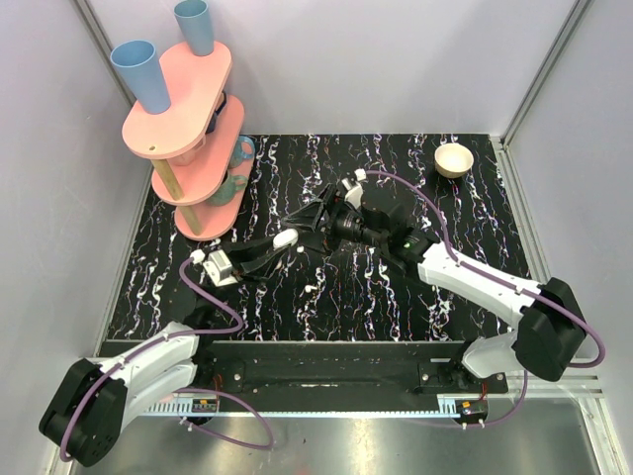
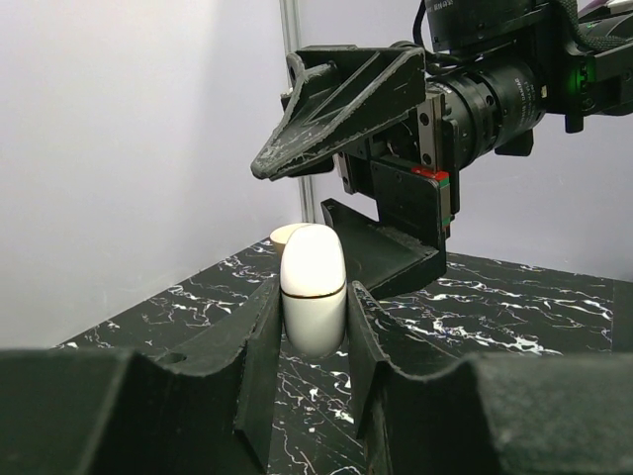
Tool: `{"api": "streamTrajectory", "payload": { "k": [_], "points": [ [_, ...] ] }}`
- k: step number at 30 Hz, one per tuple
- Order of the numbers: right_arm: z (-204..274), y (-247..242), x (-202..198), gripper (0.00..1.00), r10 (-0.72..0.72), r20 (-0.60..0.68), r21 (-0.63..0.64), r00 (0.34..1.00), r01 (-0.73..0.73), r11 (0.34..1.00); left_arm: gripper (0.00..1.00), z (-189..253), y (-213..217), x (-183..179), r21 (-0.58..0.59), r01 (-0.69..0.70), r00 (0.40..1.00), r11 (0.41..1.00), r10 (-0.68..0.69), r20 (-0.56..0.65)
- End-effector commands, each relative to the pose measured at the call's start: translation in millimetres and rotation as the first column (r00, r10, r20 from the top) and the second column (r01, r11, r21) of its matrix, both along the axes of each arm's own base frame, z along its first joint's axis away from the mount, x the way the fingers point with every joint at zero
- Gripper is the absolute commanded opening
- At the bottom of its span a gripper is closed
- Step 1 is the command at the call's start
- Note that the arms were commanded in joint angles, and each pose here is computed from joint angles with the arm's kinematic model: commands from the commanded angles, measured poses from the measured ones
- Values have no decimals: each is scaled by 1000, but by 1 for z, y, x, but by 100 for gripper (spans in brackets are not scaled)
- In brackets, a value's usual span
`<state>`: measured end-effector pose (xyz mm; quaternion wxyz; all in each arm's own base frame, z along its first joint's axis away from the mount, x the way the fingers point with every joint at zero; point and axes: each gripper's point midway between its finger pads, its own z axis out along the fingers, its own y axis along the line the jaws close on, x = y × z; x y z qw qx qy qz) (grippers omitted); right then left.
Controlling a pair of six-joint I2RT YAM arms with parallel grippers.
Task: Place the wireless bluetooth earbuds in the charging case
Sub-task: Adjust the charging case.
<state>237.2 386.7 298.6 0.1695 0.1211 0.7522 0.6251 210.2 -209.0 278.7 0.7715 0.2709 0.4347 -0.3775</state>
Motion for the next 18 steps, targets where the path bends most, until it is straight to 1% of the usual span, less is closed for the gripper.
{"api": "streamTrajectory", "payload": {
  "k": [1,8,12,16,18],
  "points": [
    [28,7,-6,78,45,46,55,998,-48,997,0,81,19,-29,-169,1,951,986,51,305],
    [29,11,-9,75,74,42,75,996,-77,994,0,78,17,-28,-165,4,953,986,46,298],
    [30,10,-8,67,66,48,80,997,-69,994,0,78,17,-28,-167,4,954,986,46,296],
    [29,7,-7,54,53,60,74,997,-57,996,0,77,18,-28,-171,0,956,985,50,291],
    [29,7,-8,50,56,66,68,996,-60,996,0,76,19,-27,-175,-5,957,985,55,284]
  ]
}}
